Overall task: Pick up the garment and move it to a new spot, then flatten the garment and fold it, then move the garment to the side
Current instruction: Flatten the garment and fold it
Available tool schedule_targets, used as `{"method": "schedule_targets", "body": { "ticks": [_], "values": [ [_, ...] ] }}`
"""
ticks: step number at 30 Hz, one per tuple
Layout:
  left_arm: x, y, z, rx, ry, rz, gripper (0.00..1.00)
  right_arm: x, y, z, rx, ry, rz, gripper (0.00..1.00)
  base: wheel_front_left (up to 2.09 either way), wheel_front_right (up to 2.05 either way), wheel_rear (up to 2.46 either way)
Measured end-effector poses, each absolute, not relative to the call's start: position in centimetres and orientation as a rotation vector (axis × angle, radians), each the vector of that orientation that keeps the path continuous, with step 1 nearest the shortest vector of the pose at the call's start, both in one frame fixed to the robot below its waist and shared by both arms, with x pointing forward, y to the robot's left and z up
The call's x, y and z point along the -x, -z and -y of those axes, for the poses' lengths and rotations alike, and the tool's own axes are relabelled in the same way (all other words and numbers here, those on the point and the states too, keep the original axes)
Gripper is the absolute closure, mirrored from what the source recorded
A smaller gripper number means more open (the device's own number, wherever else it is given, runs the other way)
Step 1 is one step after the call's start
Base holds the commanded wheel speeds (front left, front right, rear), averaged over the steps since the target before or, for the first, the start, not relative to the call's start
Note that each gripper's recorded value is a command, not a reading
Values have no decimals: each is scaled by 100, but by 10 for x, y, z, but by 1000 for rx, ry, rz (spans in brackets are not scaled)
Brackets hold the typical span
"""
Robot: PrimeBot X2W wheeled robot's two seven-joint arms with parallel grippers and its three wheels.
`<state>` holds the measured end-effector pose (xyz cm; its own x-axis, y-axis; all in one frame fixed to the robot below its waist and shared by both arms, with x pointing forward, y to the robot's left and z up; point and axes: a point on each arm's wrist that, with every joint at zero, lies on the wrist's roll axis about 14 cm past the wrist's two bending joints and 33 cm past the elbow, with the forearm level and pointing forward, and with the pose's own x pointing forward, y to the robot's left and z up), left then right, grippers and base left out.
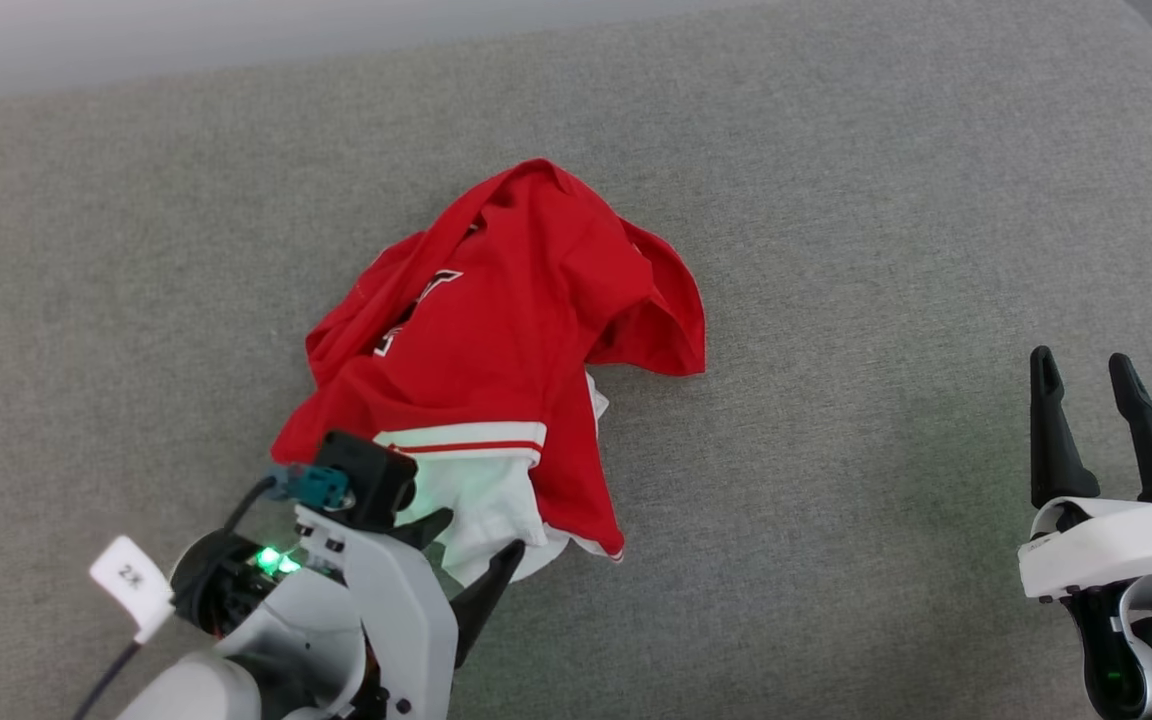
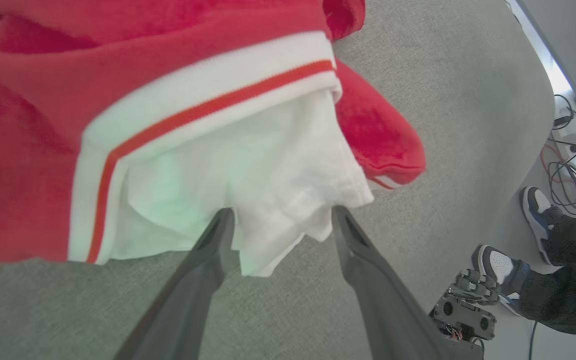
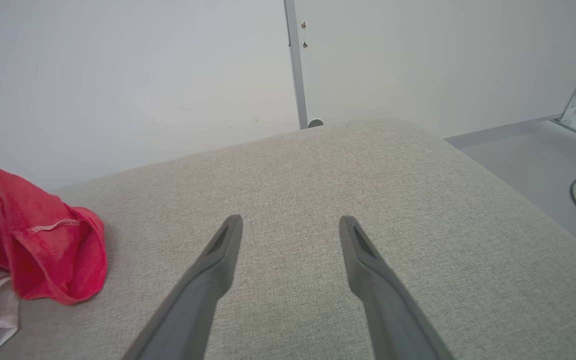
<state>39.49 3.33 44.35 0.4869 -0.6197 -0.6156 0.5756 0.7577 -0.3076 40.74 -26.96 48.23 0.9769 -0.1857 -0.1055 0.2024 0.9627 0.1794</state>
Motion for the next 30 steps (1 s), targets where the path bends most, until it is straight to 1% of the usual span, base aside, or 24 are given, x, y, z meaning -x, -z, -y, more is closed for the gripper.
{"method": "schedule_targets", "body": {
  "ticks": [6,7,8,9,16,22,30],
  "values": [
    [-395,-434,-35,36,711,-785,0,-408,-481,267,-195,191,-93,0,0,0,0],
    [-396,-435,-34,47,709,-779,50,-408,-481,267,-196,190,-91,0,0,0,0],
    [-397,-436,-32,56,713,-768,90,-409,-482,267,-196,189,-90,0,0,0,0],
    [-399,-438,-32,58,713,-757,100,-409,-482,267,-196,188,-89,0,0,0,0],
    [-408,-445,-41,51,684,-716,100,-409,-485,266,-197,185,-81,0,0,0,0],
    [-417,-465,-57,46,632,-649,100,-405,-488,267,-193,188,-81,0,0,0,0],
    [-426,-503,-107,19,482,-538,100,-398,-493,260,-182,167,-90,0,0,0,0]
  ]
}}
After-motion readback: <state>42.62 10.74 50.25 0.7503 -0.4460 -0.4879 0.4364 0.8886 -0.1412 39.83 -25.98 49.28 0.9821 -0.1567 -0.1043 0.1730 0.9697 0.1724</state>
